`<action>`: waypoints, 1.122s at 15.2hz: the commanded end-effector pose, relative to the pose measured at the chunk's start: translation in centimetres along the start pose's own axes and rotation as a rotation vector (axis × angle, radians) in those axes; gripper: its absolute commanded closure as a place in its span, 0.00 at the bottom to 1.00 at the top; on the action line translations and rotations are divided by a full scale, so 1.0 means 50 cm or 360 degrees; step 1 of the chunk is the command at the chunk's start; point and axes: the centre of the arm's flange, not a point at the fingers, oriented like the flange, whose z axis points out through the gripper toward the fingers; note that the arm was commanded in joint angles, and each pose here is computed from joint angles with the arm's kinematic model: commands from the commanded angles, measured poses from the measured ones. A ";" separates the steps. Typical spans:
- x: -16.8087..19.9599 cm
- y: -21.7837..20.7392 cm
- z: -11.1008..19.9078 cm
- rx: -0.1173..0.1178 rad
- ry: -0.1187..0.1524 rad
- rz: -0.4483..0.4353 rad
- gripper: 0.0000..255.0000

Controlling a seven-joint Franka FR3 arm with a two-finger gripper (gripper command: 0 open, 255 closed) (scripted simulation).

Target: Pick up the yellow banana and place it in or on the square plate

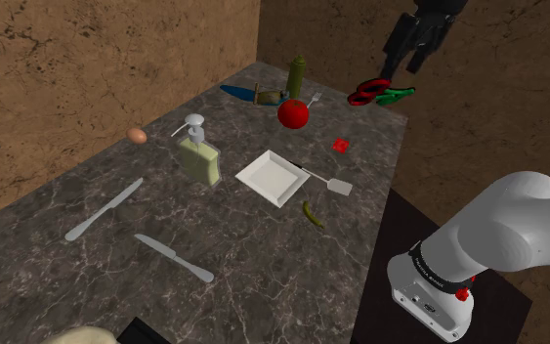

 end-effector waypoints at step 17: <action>-0.035 -0.117 0.408 -0.0055 0.0030 -0.0016 0.00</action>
